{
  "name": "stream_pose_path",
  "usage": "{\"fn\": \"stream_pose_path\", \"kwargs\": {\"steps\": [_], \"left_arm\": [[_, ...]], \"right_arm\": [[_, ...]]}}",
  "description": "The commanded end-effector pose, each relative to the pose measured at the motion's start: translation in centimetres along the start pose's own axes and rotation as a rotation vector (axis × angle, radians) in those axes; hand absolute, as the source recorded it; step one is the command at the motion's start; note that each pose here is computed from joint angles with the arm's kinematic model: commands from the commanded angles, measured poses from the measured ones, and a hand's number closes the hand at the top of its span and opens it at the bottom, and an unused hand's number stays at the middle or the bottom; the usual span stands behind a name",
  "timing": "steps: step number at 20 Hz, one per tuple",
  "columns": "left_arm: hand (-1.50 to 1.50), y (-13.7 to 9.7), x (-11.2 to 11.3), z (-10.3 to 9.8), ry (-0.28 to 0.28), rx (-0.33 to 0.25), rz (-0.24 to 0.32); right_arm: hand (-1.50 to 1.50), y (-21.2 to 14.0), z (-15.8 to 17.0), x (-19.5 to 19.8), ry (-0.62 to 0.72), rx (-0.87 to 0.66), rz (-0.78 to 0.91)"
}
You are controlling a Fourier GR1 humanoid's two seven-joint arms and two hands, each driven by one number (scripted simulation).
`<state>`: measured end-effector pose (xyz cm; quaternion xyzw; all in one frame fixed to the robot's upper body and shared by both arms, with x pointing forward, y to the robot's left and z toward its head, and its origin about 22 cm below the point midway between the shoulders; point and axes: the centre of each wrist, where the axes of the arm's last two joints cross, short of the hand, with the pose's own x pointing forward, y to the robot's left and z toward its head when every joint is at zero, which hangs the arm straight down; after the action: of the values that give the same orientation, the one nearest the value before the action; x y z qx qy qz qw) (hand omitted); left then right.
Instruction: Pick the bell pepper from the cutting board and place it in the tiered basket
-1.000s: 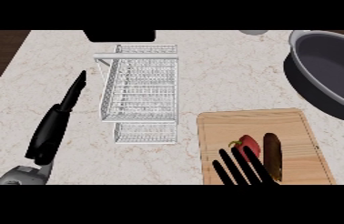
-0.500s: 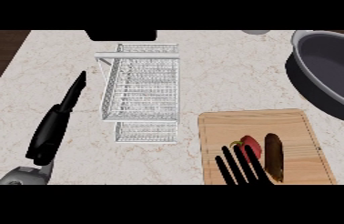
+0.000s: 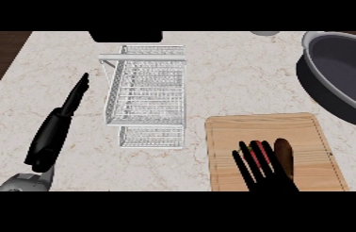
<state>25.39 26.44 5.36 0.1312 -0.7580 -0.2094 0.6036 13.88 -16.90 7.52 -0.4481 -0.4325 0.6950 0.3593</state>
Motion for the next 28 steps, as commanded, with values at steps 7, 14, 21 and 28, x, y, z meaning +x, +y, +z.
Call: {"fn": "stream_pose_path", "kwargs": {"steps": [7, 14, 21, 28], "left_arm": [[0.00, 1.1, -0.6, -0.7, 0.000, 0.018, -0.017], [0.00, -0.3, 0.9, -0.3, 0.001, 0.012, -0.005], [0.00, 0.2, -0.4, 1.4, -0.003, 0.000, -0.005], [0.00, -1.5, 0.7, -0.7, 0.001, -0.007, 0.011]], "right_arm": [[-1.50, 0.0, -1.3, -2.8, 0.010, -0.082, -0.048], [-1.50, 1.3, -2.7, -5.1, 0.019, -0.043, -0.071], [-1.50, 3.6, -4.3, -4.3, 0.018, -0.032, -0.079], [-1.50, 3.9, -6.1, -0.5, 0.022, -0.051, -0.099]]}}
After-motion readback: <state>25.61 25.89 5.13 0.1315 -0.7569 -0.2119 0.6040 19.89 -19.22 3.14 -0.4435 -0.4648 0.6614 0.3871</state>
